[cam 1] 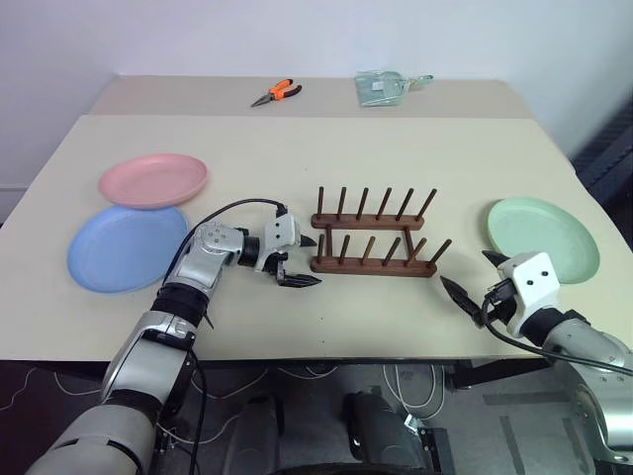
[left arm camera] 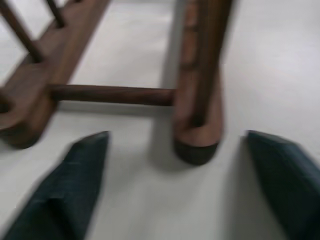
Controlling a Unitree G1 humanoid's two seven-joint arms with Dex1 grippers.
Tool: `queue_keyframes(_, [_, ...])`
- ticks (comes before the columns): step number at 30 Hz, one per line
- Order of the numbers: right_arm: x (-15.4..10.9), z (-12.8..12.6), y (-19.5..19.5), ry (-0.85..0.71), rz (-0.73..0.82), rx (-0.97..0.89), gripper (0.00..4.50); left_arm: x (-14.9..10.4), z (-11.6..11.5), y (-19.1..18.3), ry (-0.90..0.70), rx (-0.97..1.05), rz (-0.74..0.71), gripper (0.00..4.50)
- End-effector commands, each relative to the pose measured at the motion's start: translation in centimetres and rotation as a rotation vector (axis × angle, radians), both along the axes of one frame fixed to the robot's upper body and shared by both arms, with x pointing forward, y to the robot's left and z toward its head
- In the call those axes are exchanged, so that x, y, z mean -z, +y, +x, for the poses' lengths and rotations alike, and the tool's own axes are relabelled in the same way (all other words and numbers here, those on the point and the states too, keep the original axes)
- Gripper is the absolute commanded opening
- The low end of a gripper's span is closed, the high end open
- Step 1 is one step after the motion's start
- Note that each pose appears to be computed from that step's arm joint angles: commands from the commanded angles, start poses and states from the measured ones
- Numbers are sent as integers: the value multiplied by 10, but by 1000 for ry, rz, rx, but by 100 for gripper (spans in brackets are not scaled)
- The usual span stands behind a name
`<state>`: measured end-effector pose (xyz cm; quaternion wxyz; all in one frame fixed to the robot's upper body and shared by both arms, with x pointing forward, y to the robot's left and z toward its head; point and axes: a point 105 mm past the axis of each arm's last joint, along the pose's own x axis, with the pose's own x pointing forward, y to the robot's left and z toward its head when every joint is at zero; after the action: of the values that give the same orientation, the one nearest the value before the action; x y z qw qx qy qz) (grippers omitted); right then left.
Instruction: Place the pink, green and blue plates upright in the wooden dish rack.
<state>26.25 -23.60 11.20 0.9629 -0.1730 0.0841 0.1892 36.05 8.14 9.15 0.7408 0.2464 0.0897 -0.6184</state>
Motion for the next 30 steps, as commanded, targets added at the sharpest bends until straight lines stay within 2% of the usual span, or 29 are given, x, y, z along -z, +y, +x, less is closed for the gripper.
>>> queue_keyframes(1, [3, -6, 13, 37, -32, -84, 396, 9, -5, 27, 59, -56, 88, 450])
queue_keyframes(4, [10, -10, 23, 86, -24, -129, 267, 11, -24, 41, 148, -35, 104, 357])
queue_keyframes(6, [14, -9, 26, 103, -32, -143, 168, 11, -38, 39, 182, 11, 101, 265])
queue_keyframes(9, [24, -6, 33, 136, -54, -164, 8, 8, -52, 15, 194, 69, 48, 106])
queue_keyframes(11, [30, -2, 35, 156, -79, -165, 0, 9, -53, 3, 176, 71, 39, 16])
queue_keyframes(13, [36, 3, 38, 174, -99, -166, 0, 16, -49, -3, 160, 47, 52, 16])
queue_keyframes(18, [46, 30, 36, 155, -168, -112, 0, 22, -16, -14, 43, -122, 25, 16])
queue_keyframes(20, [45, 56, 30, 122, -196, -36, 0, 23, -1, -18, -2, -181, 25, 16])
queue_keyframes(23, [42, 82, 25, 85, -215, 26, 0, 22, 16, -21, -25, -255, 14, 16])
queue_keyframes(27, [34, 97, 29, 43, -208, 23, 0, 19, 22, -25, -41, -255, 2, 16])
queue_keyframes(30, [30, 97, 31, 35, -191, 2, 0, 19, 23, -24, -52, -245, 10, 16])
